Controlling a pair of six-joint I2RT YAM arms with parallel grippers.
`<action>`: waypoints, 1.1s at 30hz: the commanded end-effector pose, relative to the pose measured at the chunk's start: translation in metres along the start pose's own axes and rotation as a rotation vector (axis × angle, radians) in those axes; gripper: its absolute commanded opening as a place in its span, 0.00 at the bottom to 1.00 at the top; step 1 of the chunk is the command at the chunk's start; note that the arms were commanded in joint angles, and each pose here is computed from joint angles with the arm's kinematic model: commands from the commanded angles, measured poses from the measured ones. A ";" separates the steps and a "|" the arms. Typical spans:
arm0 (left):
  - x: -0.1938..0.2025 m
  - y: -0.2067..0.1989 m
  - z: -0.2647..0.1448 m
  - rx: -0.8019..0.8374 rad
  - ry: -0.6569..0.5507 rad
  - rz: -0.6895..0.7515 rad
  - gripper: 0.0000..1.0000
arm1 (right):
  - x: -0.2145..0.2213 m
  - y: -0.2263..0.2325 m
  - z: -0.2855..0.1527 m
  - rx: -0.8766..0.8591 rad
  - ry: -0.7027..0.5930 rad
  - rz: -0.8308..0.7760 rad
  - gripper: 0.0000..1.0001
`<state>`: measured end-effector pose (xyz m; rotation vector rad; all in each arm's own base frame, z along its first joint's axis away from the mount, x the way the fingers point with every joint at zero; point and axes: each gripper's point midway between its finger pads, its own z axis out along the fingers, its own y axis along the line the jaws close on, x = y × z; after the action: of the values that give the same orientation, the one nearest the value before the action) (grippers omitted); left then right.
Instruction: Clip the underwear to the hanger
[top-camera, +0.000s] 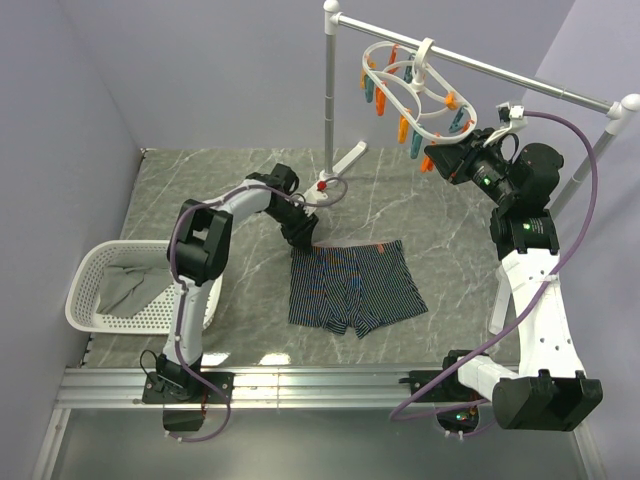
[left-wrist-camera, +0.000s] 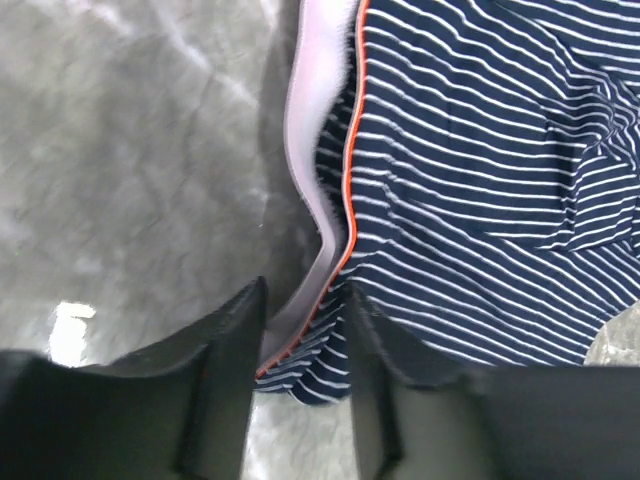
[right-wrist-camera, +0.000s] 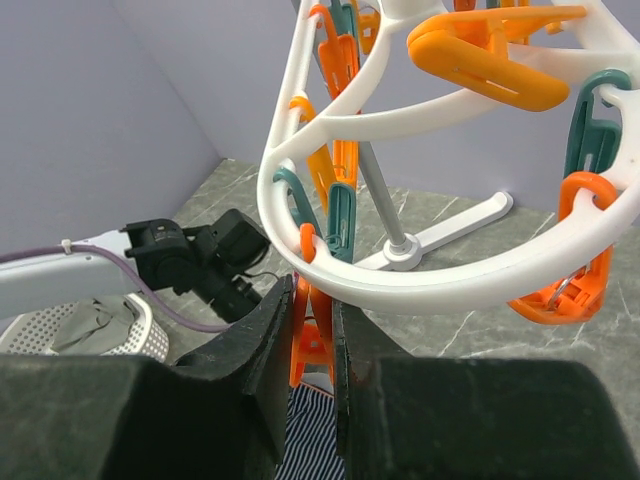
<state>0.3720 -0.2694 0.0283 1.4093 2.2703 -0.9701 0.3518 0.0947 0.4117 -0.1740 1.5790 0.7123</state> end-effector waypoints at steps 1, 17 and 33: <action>0.020 -0.004 0.017 0.028 0.053 -0.043 0.38 | -0.014 0.012 -0.005 -0.039 -0.037 -0.028 0.00; 0.008 -0.018 -0.005 0.012 -0.023 0.122 0.07 | -0.011 0.013 -0.007 -0.038 -0.035 -0.015 0.00; -0.126 -0.056 -0.091 -0.388 -0.427 0.801 0.00 | 0.006 0.017 -0.004 -0.097 -0.061 0.063 0.00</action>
<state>0.3730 -0.2894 0.1363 1.5337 1.5705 -0.5909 0.3509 0.0991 0.3995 -0.1301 1.5517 0.7828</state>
